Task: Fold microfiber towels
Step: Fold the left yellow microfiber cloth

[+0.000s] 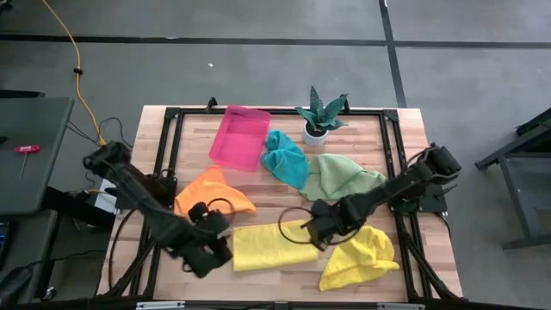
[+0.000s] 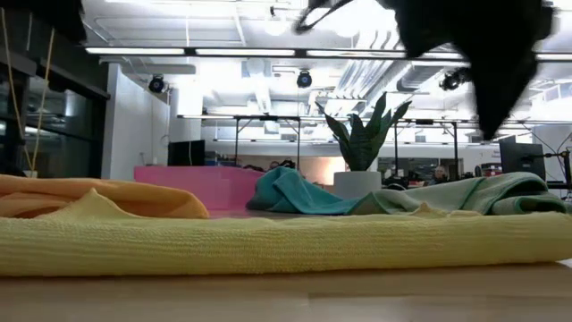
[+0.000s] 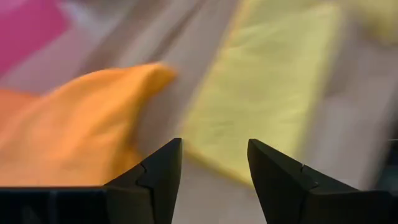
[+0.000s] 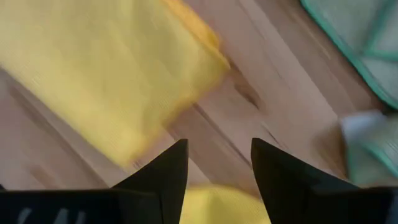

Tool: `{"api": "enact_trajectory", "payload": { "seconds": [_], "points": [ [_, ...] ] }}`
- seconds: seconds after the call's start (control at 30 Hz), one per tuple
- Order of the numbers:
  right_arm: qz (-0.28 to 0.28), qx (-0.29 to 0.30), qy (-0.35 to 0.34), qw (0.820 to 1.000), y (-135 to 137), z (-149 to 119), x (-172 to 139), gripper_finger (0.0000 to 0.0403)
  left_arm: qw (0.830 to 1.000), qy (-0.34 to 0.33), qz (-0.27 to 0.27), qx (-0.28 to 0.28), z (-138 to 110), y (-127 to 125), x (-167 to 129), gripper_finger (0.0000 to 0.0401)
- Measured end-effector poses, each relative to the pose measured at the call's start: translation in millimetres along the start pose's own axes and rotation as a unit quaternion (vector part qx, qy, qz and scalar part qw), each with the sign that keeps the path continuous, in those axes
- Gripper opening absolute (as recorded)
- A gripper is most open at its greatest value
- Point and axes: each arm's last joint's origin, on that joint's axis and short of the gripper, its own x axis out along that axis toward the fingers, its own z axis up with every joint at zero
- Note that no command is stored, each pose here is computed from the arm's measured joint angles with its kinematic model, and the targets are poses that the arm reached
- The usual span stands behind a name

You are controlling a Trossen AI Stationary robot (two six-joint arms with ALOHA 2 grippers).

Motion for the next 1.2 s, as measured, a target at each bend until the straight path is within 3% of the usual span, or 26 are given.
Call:
{"api": "enact_trajectory", "payload": {
  "seconds": [0.1, 0.23, 0.4, 0.5, 0.6, 0.67, 0.8, 1.2],
  "points": [
    [-0.017, -0.019, 0.007, 1.000, 3, -16, -2, 0.0168, 0.995, -0.032, -0.086, -0.047, -12, 2, -5, 0.0171],
    [-0.008, -0.015, 0.006, 1.000, 10, -31, -3, 0.0168, 0.966, -0.065, -0.224, -0.107, -32, -1, 4, 0.0168],
    [0.061, 0.049, 0.004, 0.997, 3, -50, 12, 0.0168, 0.926, -0.100, -0.330, -0.155, -43, -3, 14, 0.0168],
    [0.147, 0.098, -0.015, 0.984, -5, -58, 16, 0.0168, 0.923, -0.113, -0.330, -0.160, -43, -1, 16, 0.0168],
    [0.243, 0.158, -0.054, 0.956, -12, -58, 15, 0.0168, 0.925, -0.136, -0.322, -0.147, -41, -2, 15, 0.0167],
    [0.273, 0.200, -0.067, 0.939, -19, -55, 17, 0.0168, 0.926, -0.148, -0.318, -0.142, -39, -2, 15, 0.0167],
    [0.261, 0.237, -0.056, 0.934, -26, -48, 30, 0.0168, 0.927, -0.159, -0.312, -0.136, -35, -2, 17, 0.0167],
    [0.190, 0.212, -0.035, 0.958, -4, -17, 75, 0.0168, 0.927, -0.169, -0.312, -0.123, -24, -1, 22, 0.0168]
  ]
}}
